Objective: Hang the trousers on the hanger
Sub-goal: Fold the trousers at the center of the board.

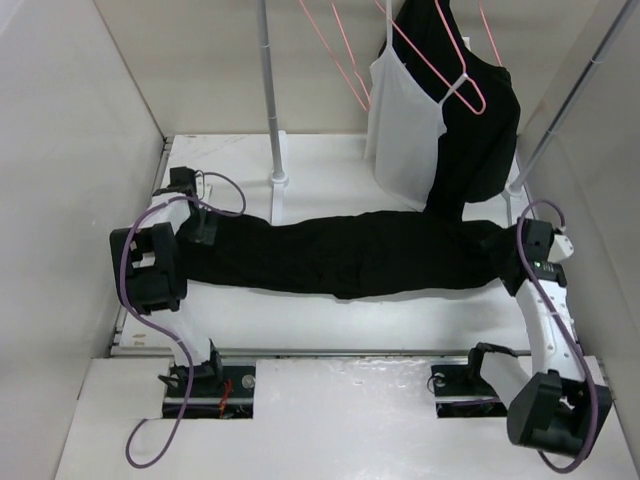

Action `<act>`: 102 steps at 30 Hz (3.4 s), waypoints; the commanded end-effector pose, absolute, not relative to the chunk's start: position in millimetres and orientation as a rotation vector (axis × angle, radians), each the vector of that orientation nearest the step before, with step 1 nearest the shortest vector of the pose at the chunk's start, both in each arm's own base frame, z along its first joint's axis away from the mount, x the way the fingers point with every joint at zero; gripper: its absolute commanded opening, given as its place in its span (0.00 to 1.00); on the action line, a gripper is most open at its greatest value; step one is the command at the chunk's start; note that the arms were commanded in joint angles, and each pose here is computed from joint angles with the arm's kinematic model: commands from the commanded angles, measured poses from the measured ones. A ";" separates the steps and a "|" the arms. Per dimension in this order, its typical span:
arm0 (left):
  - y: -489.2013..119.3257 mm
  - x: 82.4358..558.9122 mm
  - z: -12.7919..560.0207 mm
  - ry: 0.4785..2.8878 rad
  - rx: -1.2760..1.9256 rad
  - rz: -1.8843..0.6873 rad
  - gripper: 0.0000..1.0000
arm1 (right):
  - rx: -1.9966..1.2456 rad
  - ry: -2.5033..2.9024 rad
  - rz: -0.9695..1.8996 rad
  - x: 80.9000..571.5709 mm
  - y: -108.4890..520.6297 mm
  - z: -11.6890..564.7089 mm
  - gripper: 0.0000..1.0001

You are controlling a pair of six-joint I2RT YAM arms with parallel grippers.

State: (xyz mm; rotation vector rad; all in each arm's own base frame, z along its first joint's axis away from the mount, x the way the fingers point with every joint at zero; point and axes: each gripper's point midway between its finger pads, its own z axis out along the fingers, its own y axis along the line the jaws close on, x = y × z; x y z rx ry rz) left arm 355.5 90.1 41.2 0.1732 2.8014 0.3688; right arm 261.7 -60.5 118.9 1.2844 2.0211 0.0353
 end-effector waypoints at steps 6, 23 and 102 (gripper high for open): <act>93.0 359.9 99.2 2.705 0.101 0.345 0.83 | 1.403 2.188 0.042 259.3 -65.7 60.5 0.99; 139.5 312.0 85.0 2.765 -0.081 0.372 0.86 | 1.450 2.347 0.024 266.6 -67.5 -14.3 0.32; -93.1 269.1 16.2 2.950 0.735 -0.594 0.82 | -0.201 1.515 0.896 261.2 235.3 440.7 0.00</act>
